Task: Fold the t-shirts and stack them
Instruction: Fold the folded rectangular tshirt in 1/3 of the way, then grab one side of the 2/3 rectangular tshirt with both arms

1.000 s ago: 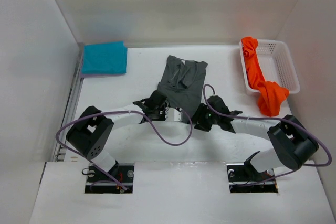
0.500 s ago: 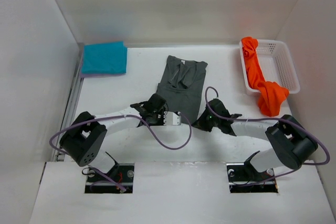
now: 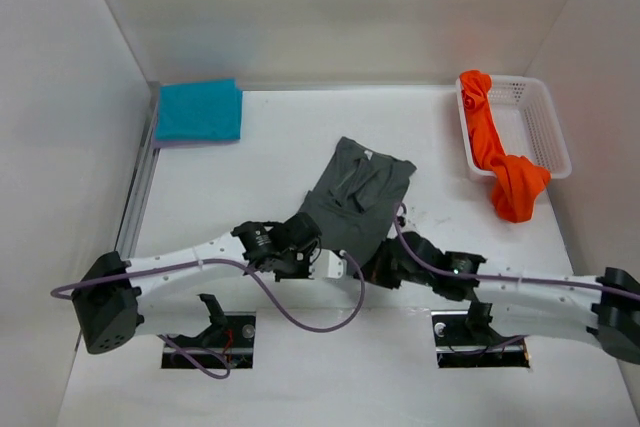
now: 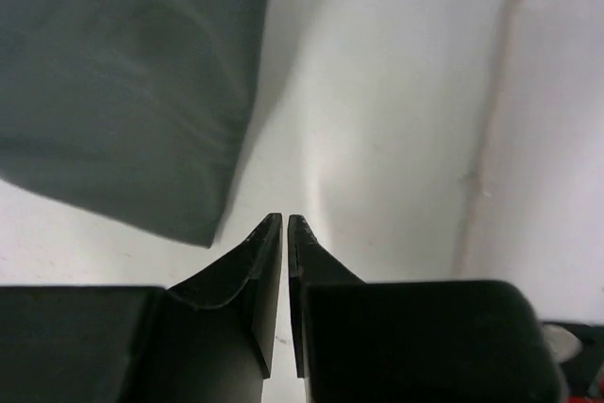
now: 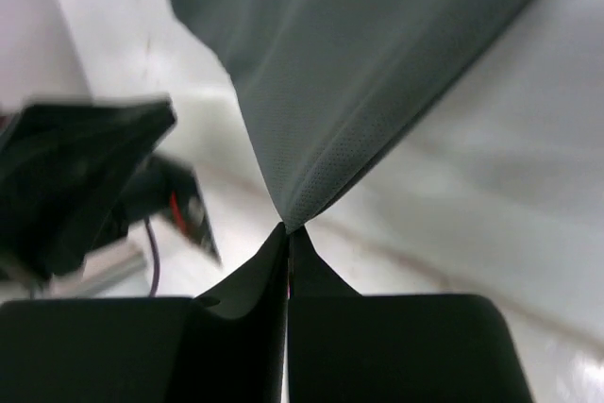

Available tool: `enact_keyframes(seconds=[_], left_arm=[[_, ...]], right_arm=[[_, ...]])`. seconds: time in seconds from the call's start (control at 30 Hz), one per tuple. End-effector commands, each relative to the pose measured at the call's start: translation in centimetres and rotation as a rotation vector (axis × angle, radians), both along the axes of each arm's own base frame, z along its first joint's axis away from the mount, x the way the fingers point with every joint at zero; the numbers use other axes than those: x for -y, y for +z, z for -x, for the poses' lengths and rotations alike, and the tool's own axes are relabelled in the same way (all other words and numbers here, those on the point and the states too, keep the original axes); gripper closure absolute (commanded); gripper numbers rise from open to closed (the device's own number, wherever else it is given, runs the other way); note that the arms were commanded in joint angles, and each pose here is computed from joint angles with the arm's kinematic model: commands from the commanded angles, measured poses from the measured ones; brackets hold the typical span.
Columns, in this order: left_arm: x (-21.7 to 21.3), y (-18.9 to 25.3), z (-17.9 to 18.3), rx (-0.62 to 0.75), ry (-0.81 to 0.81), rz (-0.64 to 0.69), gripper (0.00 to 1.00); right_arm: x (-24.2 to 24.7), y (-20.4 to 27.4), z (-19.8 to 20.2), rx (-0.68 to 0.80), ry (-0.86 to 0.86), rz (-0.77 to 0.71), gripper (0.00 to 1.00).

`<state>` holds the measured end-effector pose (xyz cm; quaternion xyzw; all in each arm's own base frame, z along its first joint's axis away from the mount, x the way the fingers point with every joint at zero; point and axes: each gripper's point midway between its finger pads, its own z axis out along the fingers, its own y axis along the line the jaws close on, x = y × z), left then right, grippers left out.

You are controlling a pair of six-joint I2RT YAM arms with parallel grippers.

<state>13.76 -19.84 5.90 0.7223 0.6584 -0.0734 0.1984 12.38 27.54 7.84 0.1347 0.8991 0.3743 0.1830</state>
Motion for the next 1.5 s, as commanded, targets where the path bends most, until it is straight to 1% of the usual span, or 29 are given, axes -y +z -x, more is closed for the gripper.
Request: enact_keyframes(seconds=[0.0,0.07,0.13,0.17,0.2,0.27,0.43,0.5,0.6,0.77,0.83,0.9,0.97,1.1,1.17,1.2,1.23,1.37,1.47], left_arm=[[-2.6,-0.1,1.7,-0.076,0.088,-0.058,0.88],[-3.1,0.0,-0.3,-0.024,0.117,-0.050,0.71],[-3.5,-0.2,-1.9,0.047,0.073,-0.059,0.54],[-3.8,-0.5,-2.4,0.080,0.040,-0.071,0.48],[-4.0,-0.9,-2.6,0.102,0.005,-0.085,0.45],[-4.2,-1.4,-2.0,0.101,-0.054,-0.097,0.43],[-3.2,-2.1,1.0,0.031,-0.161,-0.068,0.41],[-2.6,-2.4,1.0,0.050,-0.180,-0.059,0.41],[-1.7,-2.5,0.1,0.106,-0.170,-0.043,0.40],[-1.3,-3.9,0.3,0.103,-0.203,-0.061,0.41],[-1.1,-4.6,0.5,0.088,-0.208,-0.070,0.42],[-1.1,-5.3,0.5,0.080,-0.203,-0.081,0.48],[-0.8,-5.8,0.1,0.082,-0.187,-0.081,0.58],[-0.5,-6.0,-0.5,0.078,-0.142,-0.068,0.87],[-0.6,-5.6,-0.5,0.076,-0.130,-0.066,0.96],[-0.6,-5.1,-0.4,0.072,-0.128,-0.058,0.99],[-0.7,-4.5,-0.2,0.066,-0.122,-0.051,1.00],[0.0,-0.4,0.5,0.013,-0.101,0.011,1.00],[1.4,3.4,-1.7,-0.009,-0.031,0.100,1.00]], right_arm=[[3.0,-2.0,2.6,-0.065,-0.093,0.069,1.00],[3.8,-2.8,3.5,-0.086,-0.119,0.055,1.00],[4.3,-3.5,3.7,-0.092,-0.132,0.043,0.99],[4.3,-3.6,3.6,-0.092,-0.136,0.036,0.99],[4.3,-3.6,3.5,-0.090,-0.140,0.030,0.99],[4.0,-3.6,3.4,-0.089,-0.138,0.030,0.98],[3.7,-4.2,3.4,-0.102,-0.129,0.067,0.98],[3.7,-4.4,3.4,-0.107,-0.137,0.068,0.98],[3.8,-4.5,3.6,-0.114,-0.142,0.061,0.98],[4.3,-4.7,3.7,-0.120,-0.155,0.059,0.98],[4.4,-4.9,3.7,-0.123,-0.159,0.059,0.98],[4.4,-4.9,3.8,-0.123,-0.159,0.059,0.98],[4.4,-4.8,3.7,-0.122,-0.159,0.057,0.98],[4.4,-4.7,3.9,-0.124,-0.152,0.057,0.98],[4.3,-4.5,4.0,-0.121,-0.144,0.055,0.98],[4.2,-4.2,4.1,-0.117,-0.139,0.054,0.99],[4.1,-3.8,4.1,-0.112,-0.133,0.051,0.99],[3.9,-1.1,3.9,-0.065,-0.110,0.049,0.99],[4.6,1.5,2.0,-0.005,-0.129,0.045,0.98]])
